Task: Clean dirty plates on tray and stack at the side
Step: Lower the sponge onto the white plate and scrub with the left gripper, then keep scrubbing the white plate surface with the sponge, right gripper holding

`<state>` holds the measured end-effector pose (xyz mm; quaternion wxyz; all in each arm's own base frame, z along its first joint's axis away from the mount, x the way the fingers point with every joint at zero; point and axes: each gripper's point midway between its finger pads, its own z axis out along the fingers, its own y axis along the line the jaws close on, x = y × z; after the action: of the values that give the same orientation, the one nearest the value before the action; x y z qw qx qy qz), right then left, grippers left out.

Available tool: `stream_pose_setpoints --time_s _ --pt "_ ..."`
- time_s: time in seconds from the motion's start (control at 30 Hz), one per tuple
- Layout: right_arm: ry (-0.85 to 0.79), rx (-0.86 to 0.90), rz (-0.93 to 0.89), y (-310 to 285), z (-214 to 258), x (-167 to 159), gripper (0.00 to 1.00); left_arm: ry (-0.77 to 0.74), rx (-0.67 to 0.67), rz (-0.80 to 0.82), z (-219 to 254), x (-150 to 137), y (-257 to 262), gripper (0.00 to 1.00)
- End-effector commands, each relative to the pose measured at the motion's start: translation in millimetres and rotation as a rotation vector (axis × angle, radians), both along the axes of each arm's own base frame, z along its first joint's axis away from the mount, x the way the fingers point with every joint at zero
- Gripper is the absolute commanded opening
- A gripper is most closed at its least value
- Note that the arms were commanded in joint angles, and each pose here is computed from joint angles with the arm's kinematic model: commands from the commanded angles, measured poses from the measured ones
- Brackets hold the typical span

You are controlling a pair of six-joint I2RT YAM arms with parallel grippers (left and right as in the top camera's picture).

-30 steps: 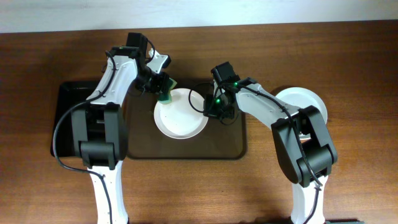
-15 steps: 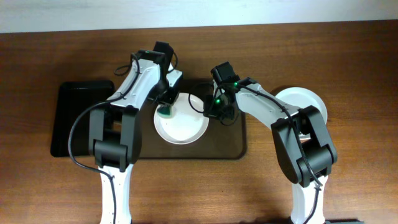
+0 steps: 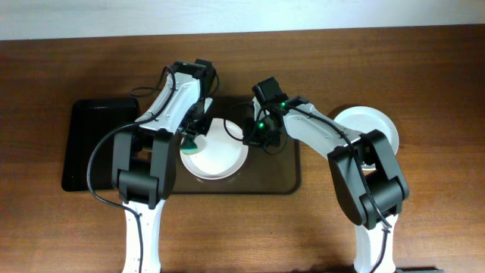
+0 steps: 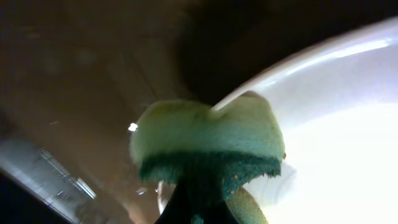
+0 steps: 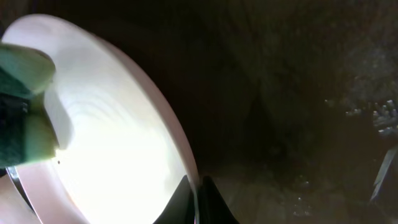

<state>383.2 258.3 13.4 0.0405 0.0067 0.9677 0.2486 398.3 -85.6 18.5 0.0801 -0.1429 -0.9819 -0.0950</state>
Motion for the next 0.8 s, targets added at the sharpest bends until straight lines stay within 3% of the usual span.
stream_pose_setpoints --time_s 0.0,0.27,0.37,0.6,0.77 --pt "0.016 -0.059 -0.053 -16.2 -13.4 5.7 0.04 -0.122 0.145 0.104 17.3 29.1 28.7 0.01" --pt "0.018 -0.06 -0.052 -16.5 -13.6 5.4 0.04 -0.289 0.128 0.187 76.5 62.9 24.5 0.01" --pt "0.017 -0.06 -0.053 -16.8 -13.6 5.6 0.04 -0.209 0.048 0.194 73.6 47.5 11.5 0.01" --pt "0.017 -0.06 -0.053 -16.8 -13.6 5.7 0.04 0.086 -0.38 0.091 53.9 -2.1 -60.8 0.01" --pt "0.018 -0.061 -0.053 -17.0 -13.7 5.3 0.04 0.117 -0.406 0.15 21.4 -9.1 -66.4 0.01"
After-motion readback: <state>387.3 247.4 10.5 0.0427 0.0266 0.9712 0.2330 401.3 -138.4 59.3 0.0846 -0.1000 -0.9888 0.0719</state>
